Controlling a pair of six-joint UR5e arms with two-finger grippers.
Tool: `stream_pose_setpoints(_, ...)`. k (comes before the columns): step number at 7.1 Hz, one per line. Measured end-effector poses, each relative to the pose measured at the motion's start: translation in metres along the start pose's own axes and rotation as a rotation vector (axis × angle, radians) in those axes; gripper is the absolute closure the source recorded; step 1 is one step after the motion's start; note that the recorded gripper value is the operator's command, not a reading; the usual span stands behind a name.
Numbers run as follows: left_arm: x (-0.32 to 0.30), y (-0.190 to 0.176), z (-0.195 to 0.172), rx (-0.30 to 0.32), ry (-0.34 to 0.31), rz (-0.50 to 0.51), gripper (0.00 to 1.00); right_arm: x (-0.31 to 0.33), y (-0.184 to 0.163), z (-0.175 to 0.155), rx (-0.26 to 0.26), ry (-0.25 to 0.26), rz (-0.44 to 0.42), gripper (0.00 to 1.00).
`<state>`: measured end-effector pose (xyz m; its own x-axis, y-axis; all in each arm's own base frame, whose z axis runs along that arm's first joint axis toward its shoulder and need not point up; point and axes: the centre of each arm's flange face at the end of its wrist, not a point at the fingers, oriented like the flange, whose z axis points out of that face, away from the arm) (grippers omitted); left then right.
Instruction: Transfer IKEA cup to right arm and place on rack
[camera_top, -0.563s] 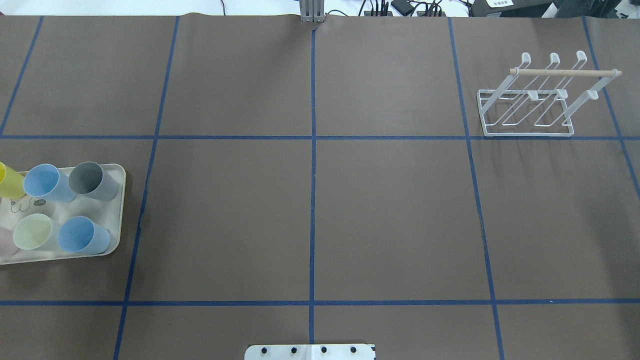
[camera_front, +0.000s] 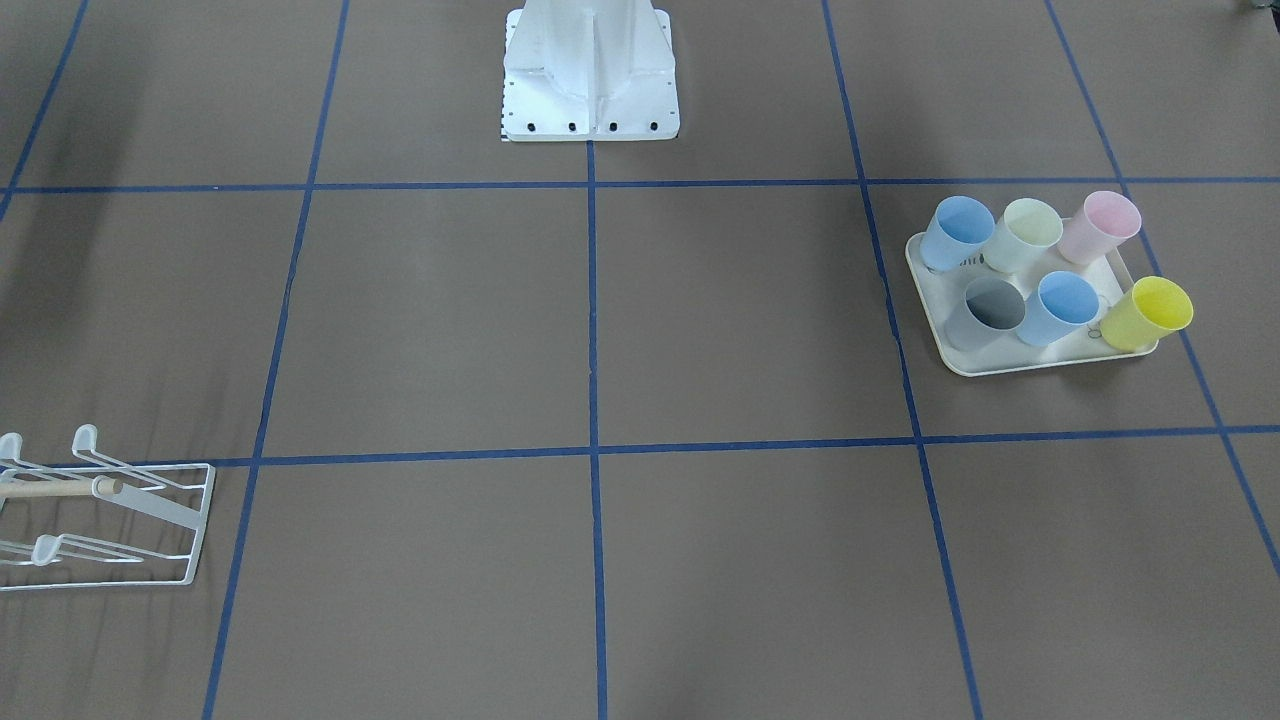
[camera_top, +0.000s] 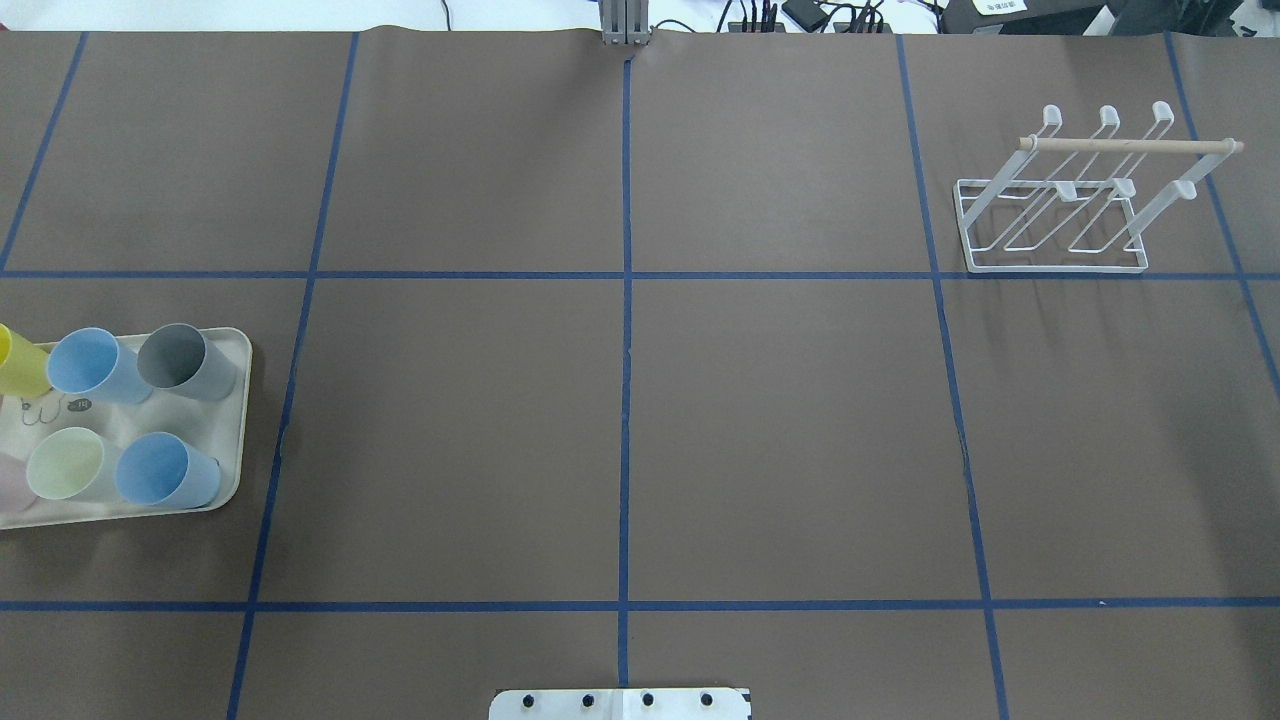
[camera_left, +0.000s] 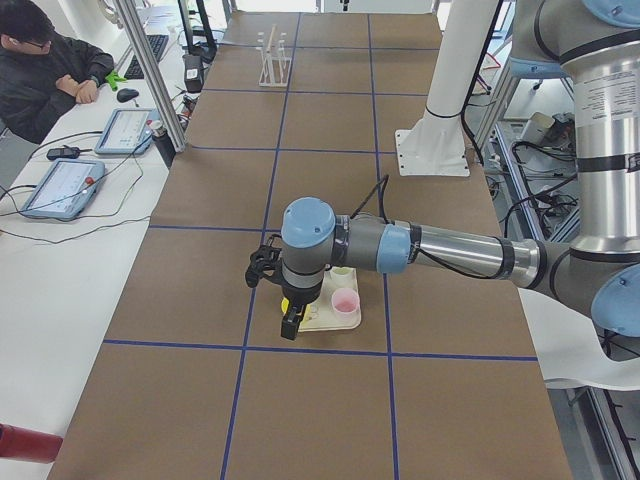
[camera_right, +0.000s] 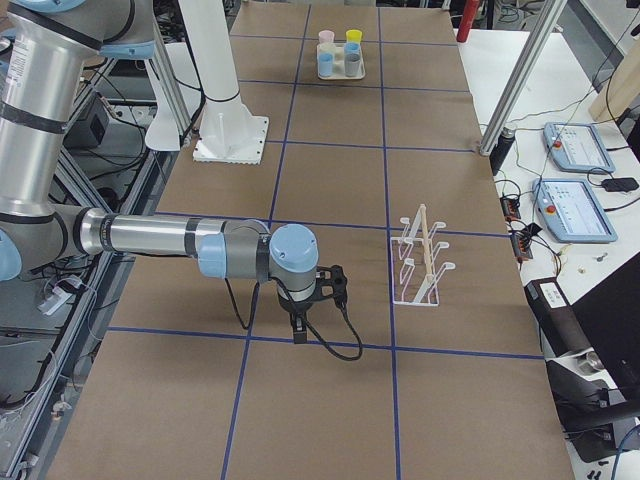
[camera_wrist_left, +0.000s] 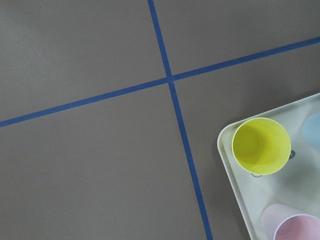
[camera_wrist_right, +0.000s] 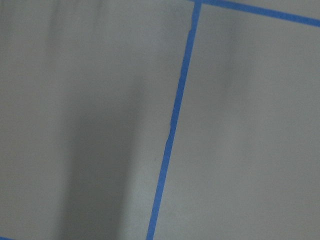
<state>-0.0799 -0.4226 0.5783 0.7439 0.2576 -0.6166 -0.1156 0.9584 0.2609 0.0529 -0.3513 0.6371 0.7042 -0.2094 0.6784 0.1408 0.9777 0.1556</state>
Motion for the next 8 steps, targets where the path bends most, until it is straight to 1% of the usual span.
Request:
stream_pose_setpoints(1,0.003,-0.001,-0.003,0.006,-0.005,0.006,0.0,-0.003,-0.005,-0.004,0.058,0.006,-0.055,0.0)
stream_pose_setpoints(2,0.003,-0.002,-0.005,0.007,-0.009,0.007,0.0,-0.009,-0.011,-0.01,0.126,0.015,-0.116,0.01)
stream_pose_setpoints(3,0.005,-0.003,-0.006,0.013,-0.008,0.009,0.0,-0.017,-0.017,-0.019,0.19,0.02,-0.155,0.01)
stream_pose_setpoints(4,0.008,-0.008,-0.009,0.03,-0.006,0.014,0.0,-0.028,-0.027,-0.031,0.243,0.02,-0.177,0.01)
stream_pose_setpoints(5,0.012,-0.02,-0.017,0.067,-0.011,0.008,0.0,-0.046,-0.041,-0.046,0.292,-0.005,-0.206,0.01)
stream_pose_setpoints(6,0.02,-0.04,-0.031,0.13,-0.02,-0.009,0.0,-0.075,-0.063,-0.055,0.316,-0.073,-0.259,0.01)
stream_pose_setpoints(7,0.032,-0.062,-0.048,0.22,-0.024,-0.018,0.0,-0.116,-0.091,-0.055,0.31,-0.168,-0.316,0.01)
stream_pose_setpoints(8,0.039,-0.077,-0.058,0.304,-0.018,-0.008,0.0,-0.154,-0.108,-0.051,0.294,-0.244,-0.327,0.01)
